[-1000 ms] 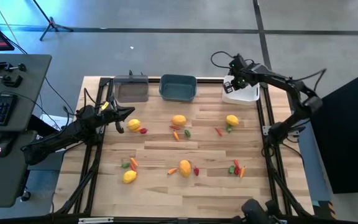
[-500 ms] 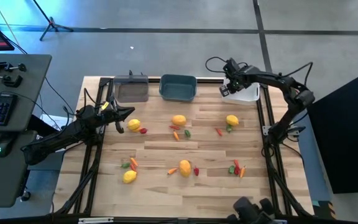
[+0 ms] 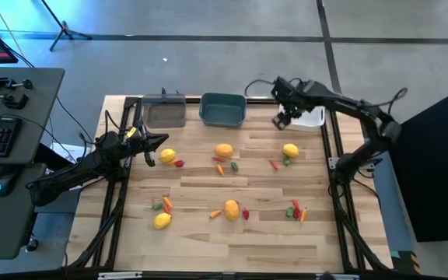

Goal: Sort produce into baskets
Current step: Put the green chili pepper into the white bin

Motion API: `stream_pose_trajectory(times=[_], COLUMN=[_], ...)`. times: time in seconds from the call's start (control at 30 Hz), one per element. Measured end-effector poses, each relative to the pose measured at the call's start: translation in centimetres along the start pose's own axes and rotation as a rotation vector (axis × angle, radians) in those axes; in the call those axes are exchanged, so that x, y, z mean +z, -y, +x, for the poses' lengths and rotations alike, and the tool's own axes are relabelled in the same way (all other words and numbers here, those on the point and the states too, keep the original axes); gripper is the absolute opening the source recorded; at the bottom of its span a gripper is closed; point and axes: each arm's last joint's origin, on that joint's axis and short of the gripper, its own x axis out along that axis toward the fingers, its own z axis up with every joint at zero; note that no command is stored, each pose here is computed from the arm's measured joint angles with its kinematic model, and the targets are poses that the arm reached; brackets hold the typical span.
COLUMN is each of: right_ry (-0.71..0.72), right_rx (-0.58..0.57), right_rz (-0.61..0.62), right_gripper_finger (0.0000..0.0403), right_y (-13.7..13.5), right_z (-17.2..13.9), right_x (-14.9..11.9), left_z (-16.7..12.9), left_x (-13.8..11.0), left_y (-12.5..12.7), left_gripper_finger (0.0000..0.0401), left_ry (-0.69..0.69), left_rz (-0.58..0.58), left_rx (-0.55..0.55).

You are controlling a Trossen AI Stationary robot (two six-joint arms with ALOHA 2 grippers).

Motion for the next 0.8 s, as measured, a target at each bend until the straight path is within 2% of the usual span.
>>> stream_pose_trajectory(times=[0.2,0.5,0.8], right_ry=[-0.032,-0.214,-0.217], right_rx=[0.132,0.249,0.439], right_rz=[-0.090,-0.166,-0.127], right_gripper_finger=[0.0225,0.0225,0.0230], right_y=[-5.5,-12.7,-17.5], right_z=[-3.0,-3.9,-3.3], right_x=[-4.9,-12.5,-16.8], left_z=[0.0,0.0,0.0], left_x=[0.0,0.0,0.0], left_y=[0.0,0.0,0.0], left_gripper_finger=[0.0000,0.0000,0.0000], left_ry=[0.000,0.001,0.001], left_rz=[0.000,0.000,0.000], left_rx=[0.000,0.000,0.000])
